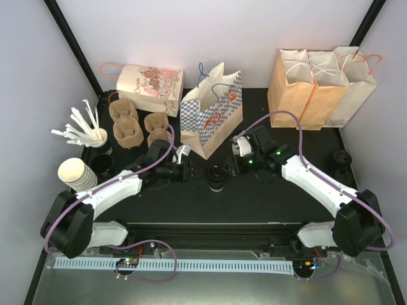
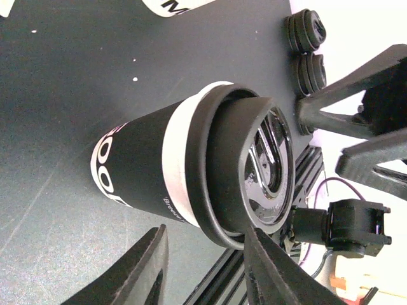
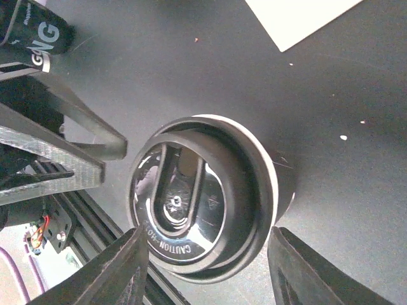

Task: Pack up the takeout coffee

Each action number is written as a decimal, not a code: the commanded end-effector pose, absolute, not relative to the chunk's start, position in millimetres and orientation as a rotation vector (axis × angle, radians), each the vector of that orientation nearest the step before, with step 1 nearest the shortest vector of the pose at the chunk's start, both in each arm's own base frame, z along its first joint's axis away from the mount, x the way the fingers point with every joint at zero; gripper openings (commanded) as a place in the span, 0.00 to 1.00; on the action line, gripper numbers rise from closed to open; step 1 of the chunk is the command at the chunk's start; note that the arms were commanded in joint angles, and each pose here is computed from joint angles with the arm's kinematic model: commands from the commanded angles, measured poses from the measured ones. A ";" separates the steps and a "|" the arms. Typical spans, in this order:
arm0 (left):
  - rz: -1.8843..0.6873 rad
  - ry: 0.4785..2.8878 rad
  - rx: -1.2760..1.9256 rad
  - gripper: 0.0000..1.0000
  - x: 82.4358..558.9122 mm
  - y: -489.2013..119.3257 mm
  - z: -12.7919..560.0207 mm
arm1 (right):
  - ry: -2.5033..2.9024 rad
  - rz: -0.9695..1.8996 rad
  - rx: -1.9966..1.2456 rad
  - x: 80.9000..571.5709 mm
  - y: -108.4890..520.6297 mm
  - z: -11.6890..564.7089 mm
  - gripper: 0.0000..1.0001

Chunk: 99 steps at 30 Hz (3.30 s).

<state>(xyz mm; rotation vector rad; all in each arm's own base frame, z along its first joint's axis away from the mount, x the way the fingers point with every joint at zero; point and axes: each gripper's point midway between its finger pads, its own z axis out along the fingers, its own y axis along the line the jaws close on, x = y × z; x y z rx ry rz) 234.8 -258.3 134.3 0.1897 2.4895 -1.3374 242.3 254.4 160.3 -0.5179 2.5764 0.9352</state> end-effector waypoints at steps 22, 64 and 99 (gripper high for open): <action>-1.539 2.445 0.197 0.14 231.6 -279.9 143.9 | 2.575 1.041 -0.432 248.2 253.8 144.3 0.31; -1.269 2.398 0.204 0.42 235.0 -251.5 179.7 | 2.453 0.956 -0.460 250.3 241.5 179.8 0.39; -1.193 2.173 0.365 0.87 223.6 -244.7 196.7 | 1.835 0.530 -0.337 260.5 161.3 243.1 0.98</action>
